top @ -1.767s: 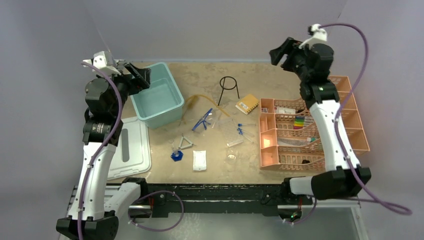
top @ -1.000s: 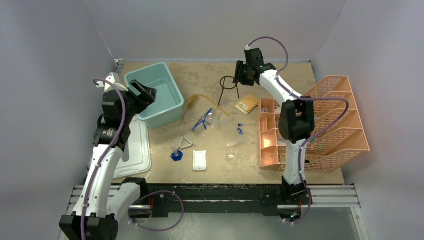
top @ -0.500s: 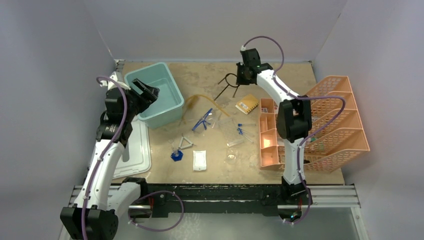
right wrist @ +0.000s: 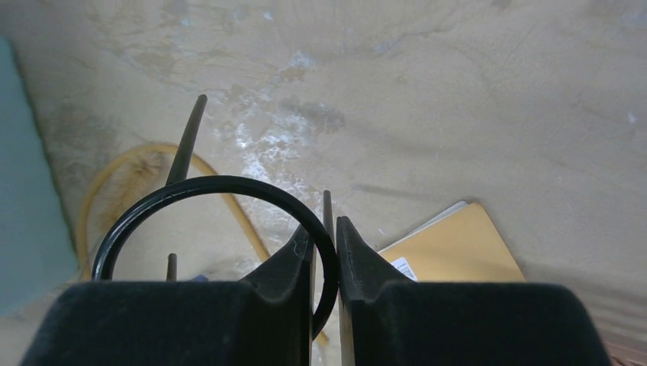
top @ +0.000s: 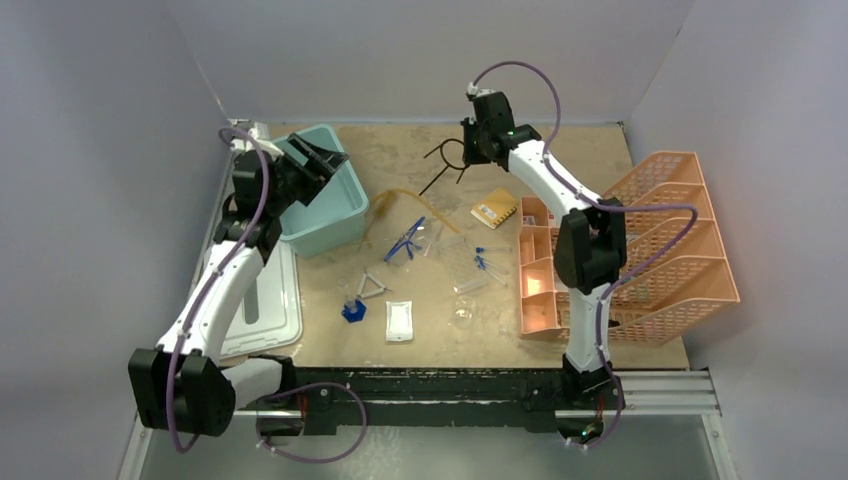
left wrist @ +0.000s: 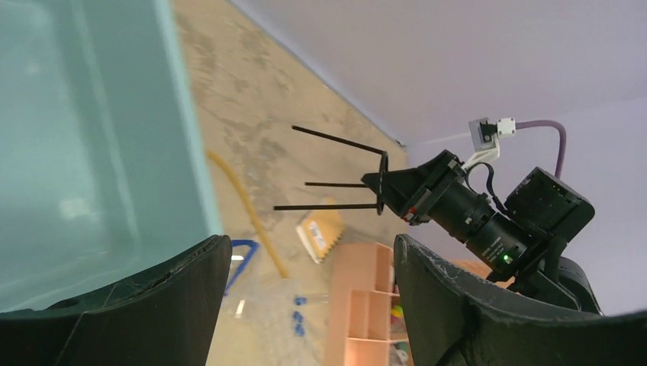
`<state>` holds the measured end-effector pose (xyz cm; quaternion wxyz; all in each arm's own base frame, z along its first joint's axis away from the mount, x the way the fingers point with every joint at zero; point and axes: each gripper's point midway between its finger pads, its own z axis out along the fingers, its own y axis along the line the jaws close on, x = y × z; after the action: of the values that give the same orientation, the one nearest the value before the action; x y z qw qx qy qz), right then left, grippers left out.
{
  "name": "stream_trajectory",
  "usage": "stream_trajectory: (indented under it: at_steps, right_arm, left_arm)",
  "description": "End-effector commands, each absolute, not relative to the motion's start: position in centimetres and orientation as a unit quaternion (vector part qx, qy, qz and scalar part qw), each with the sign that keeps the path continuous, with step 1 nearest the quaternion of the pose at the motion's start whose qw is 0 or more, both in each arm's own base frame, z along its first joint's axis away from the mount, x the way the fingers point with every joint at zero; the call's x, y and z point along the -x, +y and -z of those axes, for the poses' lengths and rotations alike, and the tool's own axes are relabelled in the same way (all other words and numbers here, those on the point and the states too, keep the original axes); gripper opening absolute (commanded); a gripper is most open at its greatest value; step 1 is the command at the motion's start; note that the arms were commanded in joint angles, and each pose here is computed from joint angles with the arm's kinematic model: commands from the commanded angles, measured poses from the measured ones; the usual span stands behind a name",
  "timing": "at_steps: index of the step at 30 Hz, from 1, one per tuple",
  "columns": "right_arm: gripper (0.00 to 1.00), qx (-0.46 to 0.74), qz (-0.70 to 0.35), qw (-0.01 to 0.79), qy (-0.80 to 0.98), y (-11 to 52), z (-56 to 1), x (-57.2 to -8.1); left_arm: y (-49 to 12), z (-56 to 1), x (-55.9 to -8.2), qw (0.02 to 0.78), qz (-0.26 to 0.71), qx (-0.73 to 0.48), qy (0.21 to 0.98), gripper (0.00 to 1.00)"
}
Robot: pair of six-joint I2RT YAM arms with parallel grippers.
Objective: Organize the chemistry lab equipment
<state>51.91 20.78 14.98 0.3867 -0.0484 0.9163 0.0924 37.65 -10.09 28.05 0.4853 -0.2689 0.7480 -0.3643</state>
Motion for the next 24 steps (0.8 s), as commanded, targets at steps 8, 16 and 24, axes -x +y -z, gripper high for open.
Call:
stream_trajectory:
  at_steps: [8,16,24]
  right_arm:
    - [0.07,0.091,-0.146,0.510,0.843,23.8,-30.5,-47.3]
    - [0.07,0.108,-0.152,0.507,0.841,25.5,-31.2,-45.2]
    - [0.07,0.116,-0.152,0.504,0.842,26.2,-31.0,-44.9]
  left_arm:
    - [-24.0,-36.0,-39.9,0.463,0.513,0.149,0.707,0.74]
    - [-27.5,-36.9,-40.3,0.464,0.539,0.121,0.692,0.74]
    - [-28.9,-34.7,-40.7,0.436,0.533,0.118,0.715,0.41]
